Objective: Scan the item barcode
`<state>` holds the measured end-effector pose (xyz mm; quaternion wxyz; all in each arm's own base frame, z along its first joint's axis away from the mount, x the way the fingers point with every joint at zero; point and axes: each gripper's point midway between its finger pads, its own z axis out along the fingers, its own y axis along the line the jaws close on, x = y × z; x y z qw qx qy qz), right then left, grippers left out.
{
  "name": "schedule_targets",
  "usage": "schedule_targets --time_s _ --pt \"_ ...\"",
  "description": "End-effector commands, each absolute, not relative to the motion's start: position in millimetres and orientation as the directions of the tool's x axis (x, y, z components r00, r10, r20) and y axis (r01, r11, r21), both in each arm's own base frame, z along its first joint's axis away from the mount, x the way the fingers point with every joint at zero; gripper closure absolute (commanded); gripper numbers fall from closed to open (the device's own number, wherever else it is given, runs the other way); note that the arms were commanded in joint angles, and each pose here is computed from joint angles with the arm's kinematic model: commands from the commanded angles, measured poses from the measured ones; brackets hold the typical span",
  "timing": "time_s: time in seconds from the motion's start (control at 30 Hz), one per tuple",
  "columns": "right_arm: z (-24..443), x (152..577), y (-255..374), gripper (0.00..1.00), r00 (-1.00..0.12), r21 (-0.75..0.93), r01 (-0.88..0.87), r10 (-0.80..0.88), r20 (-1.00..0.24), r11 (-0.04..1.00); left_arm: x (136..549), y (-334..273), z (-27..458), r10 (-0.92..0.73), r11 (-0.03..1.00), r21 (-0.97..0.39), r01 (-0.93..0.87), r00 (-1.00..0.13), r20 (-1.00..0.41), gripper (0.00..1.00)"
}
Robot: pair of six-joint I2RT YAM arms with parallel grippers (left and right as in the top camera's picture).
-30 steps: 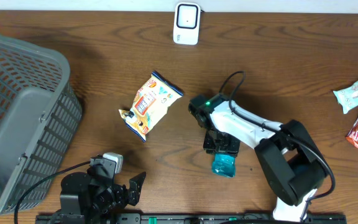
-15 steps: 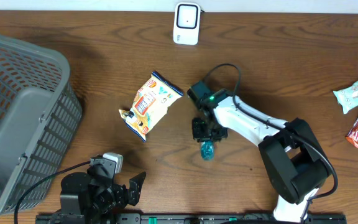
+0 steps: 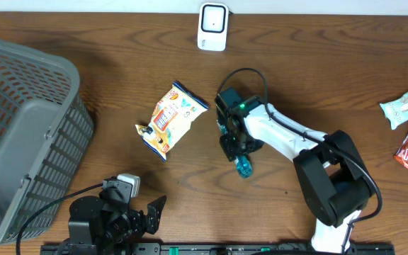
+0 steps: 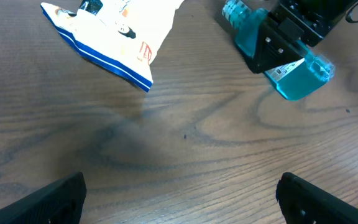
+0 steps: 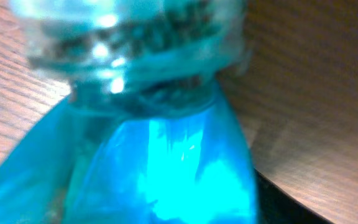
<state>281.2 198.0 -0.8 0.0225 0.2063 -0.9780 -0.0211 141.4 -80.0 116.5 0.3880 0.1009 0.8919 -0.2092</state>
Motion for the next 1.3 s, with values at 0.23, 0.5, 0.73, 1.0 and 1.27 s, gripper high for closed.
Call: schedule_targets --time_s 0.23,0.5,0.73,1.0,1.27 --pt "8 289 208 0.35 -0.906 0.078 -0.419 -0.422 0.03 0.905 142 -79 120 0.025 0.895 -0.282 0.347 -0.668 -0.744 0.02" --pt "39 300 216 0.34 -0.908 0.087 -0.416 -0.419 0.019 0.905 142 -79 120 0.025 0.895 -0.282 0.347 -0.668 -0.744 0.02" --pt "56 305 219 0.34 -0.913 0.087 -0.405 -0.408 0.018 0.91 142 -79 120 0.025 0.895 -0.282 0.347 -0.668 -0.744 0.02" --pt "104 296 214 0.34 -0.933 0.08 -0.353 -0.357 0.05 0.932 142 -79 120 0.025 0.895 -0.282 0.347 -0.668 -0.744 0.02" --pt "172 275 192 0.23 -0.956 0.062 -0.283 -0.277 -0.093 0.957 142 -79 120 0.025 0.895 -0.282 0.347 -0.668 -0.744 0.02"
